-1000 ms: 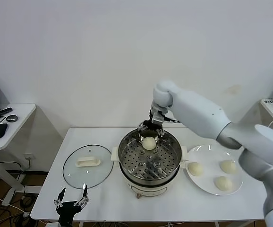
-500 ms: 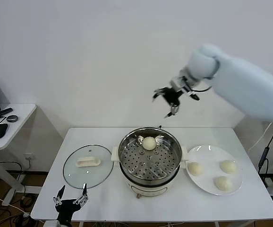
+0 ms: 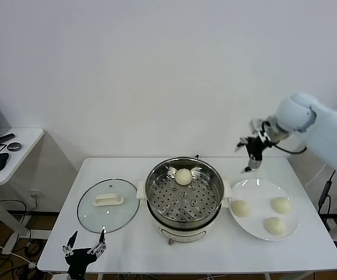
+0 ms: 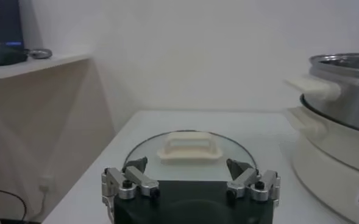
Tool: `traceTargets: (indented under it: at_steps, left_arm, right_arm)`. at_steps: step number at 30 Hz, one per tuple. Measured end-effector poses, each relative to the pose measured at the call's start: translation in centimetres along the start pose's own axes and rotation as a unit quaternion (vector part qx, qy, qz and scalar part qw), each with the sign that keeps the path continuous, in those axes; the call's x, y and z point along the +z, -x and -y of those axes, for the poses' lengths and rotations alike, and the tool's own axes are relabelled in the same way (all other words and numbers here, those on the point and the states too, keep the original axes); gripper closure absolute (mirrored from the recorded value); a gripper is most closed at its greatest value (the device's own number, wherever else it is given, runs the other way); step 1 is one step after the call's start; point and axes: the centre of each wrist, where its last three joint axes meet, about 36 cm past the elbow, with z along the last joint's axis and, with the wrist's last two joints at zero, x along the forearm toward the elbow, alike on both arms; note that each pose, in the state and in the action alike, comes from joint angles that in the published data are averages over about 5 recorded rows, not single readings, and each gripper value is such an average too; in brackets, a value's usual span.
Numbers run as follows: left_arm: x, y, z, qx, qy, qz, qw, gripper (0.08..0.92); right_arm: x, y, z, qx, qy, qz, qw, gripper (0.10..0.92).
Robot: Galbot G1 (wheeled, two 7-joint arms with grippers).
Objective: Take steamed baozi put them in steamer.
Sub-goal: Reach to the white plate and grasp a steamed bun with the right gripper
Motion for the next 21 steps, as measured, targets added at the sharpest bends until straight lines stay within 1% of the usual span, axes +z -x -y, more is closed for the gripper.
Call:
traceTargets:
  at_steps: [7, 15, 21]
  left_arm:
    - [0.0, -0.1, 0.0, -0.001, 0.0, -0.001, 1.0, 0.177]
    - [0.3, -0.1, 0.0, -0.002, 0.0, -0.006, 1.0, 0.177]
    - [0.6, -0.5, 0.1, -0.002, -0.001, -0.01, 1.0, 0.177]
  right_arm:
    - [2.6, 5.1, -2.7, -0.036, 0.029, -0.025, 0.999, 0.2]
    - [3.9, 9.3, -4.4, -0.043, 0.046, -0.035, 0.997, 0.2]
    - [4.1, 11.6, -5.3, -0.045, 0.051, -0.038, 0.997, 0.2]
